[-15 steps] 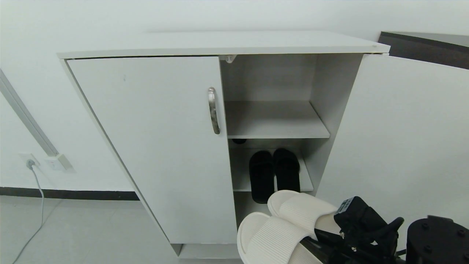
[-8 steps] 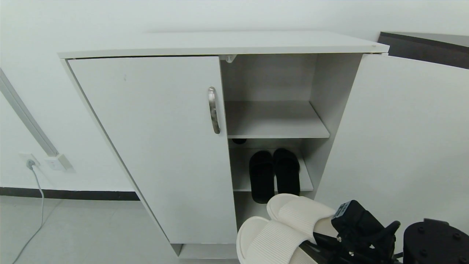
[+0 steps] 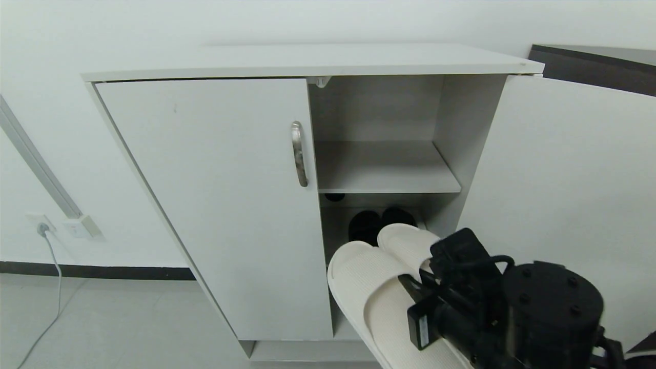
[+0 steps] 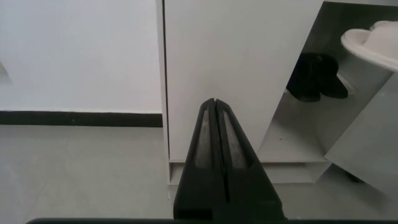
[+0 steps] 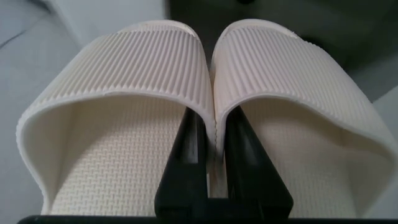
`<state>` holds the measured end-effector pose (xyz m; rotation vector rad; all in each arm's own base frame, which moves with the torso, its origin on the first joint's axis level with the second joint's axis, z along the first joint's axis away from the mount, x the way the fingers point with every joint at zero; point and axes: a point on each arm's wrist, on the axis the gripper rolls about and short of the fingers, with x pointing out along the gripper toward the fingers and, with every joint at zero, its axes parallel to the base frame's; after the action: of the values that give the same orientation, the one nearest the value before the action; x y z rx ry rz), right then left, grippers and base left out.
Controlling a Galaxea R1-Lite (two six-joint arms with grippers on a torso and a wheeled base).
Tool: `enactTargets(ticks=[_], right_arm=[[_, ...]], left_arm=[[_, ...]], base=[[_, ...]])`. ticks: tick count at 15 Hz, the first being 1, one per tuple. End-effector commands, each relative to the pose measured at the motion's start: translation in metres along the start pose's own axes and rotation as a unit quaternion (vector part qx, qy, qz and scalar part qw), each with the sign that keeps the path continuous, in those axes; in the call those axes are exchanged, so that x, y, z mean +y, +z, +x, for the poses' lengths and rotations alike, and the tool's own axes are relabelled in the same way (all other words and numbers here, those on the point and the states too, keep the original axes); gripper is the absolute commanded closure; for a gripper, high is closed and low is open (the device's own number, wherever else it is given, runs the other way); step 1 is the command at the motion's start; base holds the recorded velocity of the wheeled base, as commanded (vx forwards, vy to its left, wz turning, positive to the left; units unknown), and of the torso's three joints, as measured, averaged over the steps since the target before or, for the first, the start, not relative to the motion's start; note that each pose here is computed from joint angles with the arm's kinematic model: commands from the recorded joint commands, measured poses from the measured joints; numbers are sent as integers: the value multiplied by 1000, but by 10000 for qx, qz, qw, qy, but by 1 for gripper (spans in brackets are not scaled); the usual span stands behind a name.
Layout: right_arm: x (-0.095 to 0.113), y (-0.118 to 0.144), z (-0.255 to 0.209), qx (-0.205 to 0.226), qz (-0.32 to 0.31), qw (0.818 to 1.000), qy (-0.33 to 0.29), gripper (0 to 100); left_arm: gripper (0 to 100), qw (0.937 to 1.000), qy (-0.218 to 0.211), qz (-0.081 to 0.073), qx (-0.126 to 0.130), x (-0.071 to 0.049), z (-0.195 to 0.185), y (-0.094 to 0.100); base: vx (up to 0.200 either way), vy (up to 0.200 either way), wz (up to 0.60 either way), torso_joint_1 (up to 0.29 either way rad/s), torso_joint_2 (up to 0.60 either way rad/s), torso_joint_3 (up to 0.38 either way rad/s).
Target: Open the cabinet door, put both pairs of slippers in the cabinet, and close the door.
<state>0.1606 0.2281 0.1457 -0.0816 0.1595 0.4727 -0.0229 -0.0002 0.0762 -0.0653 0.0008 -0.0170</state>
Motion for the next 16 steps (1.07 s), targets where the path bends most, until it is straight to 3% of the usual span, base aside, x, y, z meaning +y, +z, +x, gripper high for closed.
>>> enactTargets(ticks=[1,6,9,14,16], right_arm=[[13,11,26,193,-28,9988,-453,100],[17,69,25,344,388,9916,-1183,100],[19,93,20,68,567,9905,-1249,100],[16,100,29,7,511,9893,-1366,100],[12,97,49,34,508,9832,-1754,100]], left_arm=[[100,10000,1,-3,-1,0,0,0],[100,10000,1,-3,-1,0,0,0],[100,10000,1,-3,-1,0,0,0],[100,10000,1,-11,-1,0,0,0],[100,10000,1,-11,-1,0,0,0]], base=[[0,0,0,0,0,0],[0,0,0,0,0,0],[0,0,0,0,0,0],[0,0,0,0,0,0],[0,0,0,0,0,0]])
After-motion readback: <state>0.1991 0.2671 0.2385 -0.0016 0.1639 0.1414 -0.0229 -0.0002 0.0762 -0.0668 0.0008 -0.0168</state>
